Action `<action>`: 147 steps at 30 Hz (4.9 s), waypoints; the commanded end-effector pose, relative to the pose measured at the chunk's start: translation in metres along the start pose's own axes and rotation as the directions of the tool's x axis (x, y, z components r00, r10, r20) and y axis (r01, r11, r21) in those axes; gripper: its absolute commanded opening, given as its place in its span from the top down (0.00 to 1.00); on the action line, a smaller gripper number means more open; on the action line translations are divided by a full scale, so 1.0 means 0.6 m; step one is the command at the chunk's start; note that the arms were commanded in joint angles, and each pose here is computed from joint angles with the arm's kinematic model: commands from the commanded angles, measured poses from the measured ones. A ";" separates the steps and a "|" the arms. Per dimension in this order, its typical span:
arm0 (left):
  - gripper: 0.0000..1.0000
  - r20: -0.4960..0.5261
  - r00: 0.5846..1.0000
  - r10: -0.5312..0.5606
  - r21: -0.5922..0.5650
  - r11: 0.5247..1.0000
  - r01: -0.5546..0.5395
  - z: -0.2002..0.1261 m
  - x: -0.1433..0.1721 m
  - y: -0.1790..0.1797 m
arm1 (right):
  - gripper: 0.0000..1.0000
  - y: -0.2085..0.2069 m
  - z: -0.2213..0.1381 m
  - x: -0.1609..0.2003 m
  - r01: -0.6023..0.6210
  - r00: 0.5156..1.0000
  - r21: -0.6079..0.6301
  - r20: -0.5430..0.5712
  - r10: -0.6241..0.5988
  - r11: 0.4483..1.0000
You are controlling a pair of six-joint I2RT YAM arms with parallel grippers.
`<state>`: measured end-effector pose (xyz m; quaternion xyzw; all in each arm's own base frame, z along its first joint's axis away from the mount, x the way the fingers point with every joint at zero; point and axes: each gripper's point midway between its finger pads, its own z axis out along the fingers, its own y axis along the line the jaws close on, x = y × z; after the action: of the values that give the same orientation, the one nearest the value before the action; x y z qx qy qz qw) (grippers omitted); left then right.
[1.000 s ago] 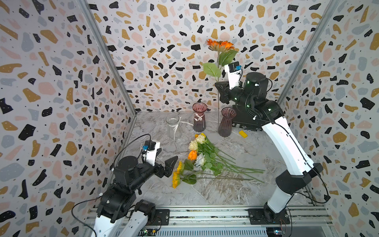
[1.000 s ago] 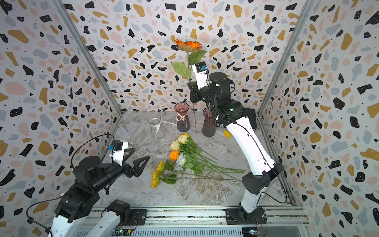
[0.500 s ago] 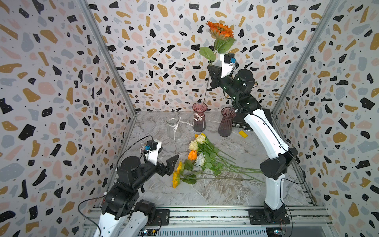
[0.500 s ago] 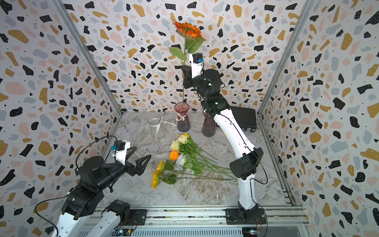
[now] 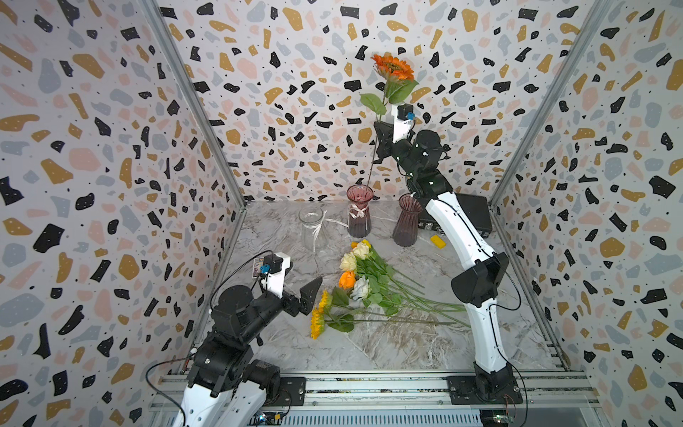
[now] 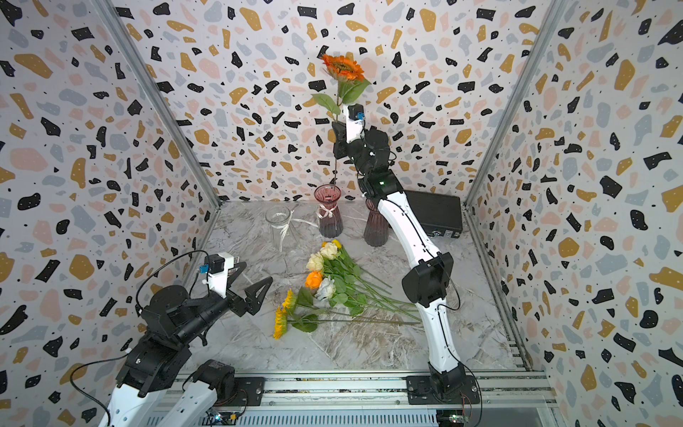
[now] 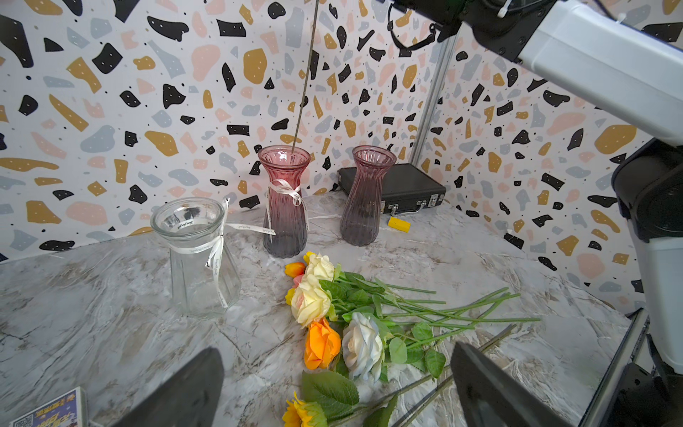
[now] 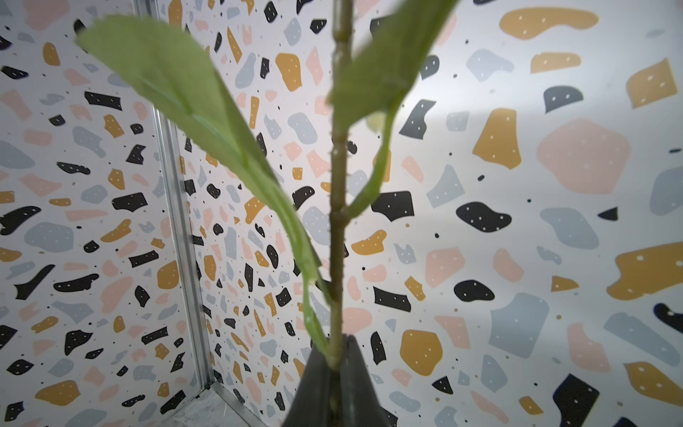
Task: Arrange the flowers in different vases according to their variety
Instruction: Insert the flower into the vase, then pick up the flower at the center of the board.
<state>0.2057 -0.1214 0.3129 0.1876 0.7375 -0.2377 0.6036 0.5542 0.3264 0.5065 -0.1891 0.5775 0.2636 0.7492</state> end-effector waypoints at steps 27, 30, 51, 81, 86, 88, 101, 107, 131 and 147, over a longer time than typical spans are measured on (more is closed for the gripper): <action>0.00 0.031 0.998 0.052 0.003 0.999 -0.052 0.005 -0.006 0.000 | 1.00 -0.008 0.005 0.185 -0.076 0.980 0.012 -0.185 0.077 0.997; 0.00 0.027 0.998 0.055 0.005 0.998 -0.055 0.006 -0.003 0.000 | 1.00 -0.009 0.005 0.195 -0.079 0.977 0.014 -0.199 0.080 0.997; 0.00 0.013 0.998 0.055 0.002 0.998 -0.055 0.009 0.009 0.002 | 0.89 -0.001 -0.013 0.272 -0.114 0.950 0.001 -0.293 0.109 0.994; 0.00 0.001 0.999 0.045 0.016 0.999 -0.045 0.009 0.012 -0.001 | 0.35 0.041 -0.075 0.218 -0.080 0.947 -0.062 -0.315 0.057 0.995; 0.01 -0.015 1.000 -0.009 0.013 1.000 0.010 0.012 0.006 0.000 | 0.35 0.099 -0.151 0.186 0.053 0.915 -0.158 -0.388 -0.112 0.986; 0.00 -0.039 0.998 -0.042 0.010 0.999 0.043 0.014 0.004 0.000 | 0.36 0.124 -0.193 0.190 0.091 0.873 -0.198 -0.456 -0.174 0.976; 0.00 -0.344 0.929 -0.137 0.051 0.985 0.164 -0.010 0.004 -0.035 | 0.43 0.258 -0.509 0.321 -0.114 0.500 -0.408 -0.811 -0.303 0.906; 0.01 -0.430 0.903 0.007 0.148 0.987 0.063 -0.077 -0.038 -0.073 | 0.49 0.287 -0.595 0.402 -0.177 0.315 -0.420 -0.881 -0.353 0.890; 0.00 -0.279 0.929 0.243 0.205 0.960 -0.190 -0.155 -0.043 -0.093 | 0.53 0.386 -0.656 0.596 -0.150 0.101 -0.674 -0.738 -0.667 0.723; 0.00 -0.298 0.923 0.243 0.185 0.963 -0.194 -0.150 -0.018 -0.083 | 0.68 0.403 -0.661 0.648 -0.172 0.068 -0.689 -0.721 -0.690 0.704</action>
<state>0.1050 -0.1089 0.3397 0.3417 0.7913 -0.1975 0.4671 0.1733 0.3442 0.0220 -0.6543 0.7460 0.0891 0.0860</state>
